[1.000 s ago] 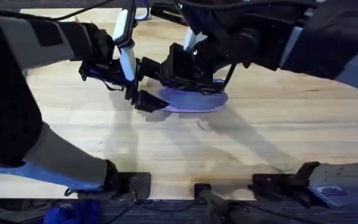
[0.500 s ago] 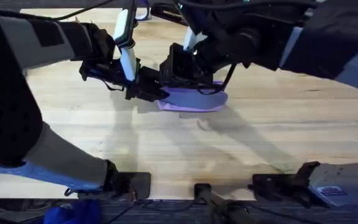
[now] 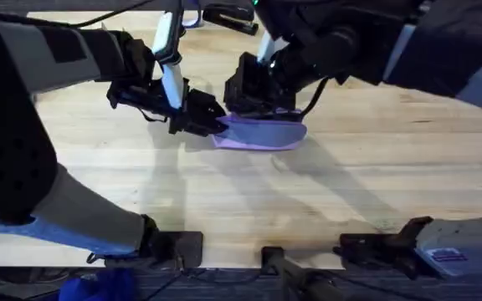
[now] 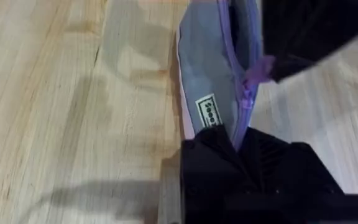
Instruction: Unzip the bag, pick up the pens from the table one at a time and place them inside, then zip the bag closed.
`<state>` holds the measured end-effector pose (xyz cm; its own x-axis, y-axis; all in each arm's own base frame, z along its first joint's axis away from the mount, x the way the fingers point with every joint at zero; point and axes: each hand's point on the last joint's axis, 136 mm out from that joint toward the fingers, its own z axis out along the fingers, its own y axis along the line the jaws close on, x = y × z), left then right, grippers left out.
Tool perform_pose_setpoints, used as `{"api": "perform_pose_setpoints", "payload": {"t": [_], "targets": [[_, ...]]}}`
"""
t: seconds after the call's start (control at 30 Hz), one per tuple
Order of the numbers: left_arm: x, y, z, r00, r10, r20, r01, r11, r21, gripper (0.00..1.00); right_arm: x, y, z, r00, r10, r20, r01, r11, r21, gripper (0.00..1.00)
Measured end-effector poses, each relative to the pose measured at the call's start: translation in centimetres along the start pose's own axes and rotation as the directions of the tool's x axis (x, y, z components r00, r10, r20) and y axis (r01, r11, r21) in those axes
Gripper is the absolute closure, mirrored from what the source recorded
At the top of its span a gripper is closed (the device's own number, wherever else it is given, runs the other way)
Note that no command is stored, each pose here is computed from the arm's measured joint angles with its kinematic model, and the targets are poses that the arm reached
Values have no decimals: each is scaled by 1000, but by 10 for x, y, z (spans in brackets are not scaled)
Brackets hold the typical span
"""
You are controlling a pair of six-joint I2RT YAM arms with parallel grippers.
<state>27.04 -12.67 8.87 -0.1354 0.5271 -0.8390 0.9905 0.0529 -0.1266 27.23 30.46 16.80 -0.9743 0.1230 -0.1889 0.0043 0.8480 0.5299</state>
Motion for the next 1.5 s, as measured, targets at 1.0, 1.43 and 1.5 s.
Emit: {"api": "perform_pose_setpoints", "payload": {"t": [1.0, 1.43, 1.5], "targets": [[-1, 0, 0, 1000, 1, 3, -1, 1000, -1, 958, -122, -151, -78, 886, 376, 270, -406, 912, 63, 969], [0, 0, 0, 1000, 1, 3, -1, 1000, 0, 958, -133, -140, -125, 907, 183, 379, -216, 975, 47, 970], [-1, 0, 0, 1000, 1, 3, -1, 1000, -1, 958, -132, -138, -130, 906, 165, 389, -197, 979, 45, 970]]}}
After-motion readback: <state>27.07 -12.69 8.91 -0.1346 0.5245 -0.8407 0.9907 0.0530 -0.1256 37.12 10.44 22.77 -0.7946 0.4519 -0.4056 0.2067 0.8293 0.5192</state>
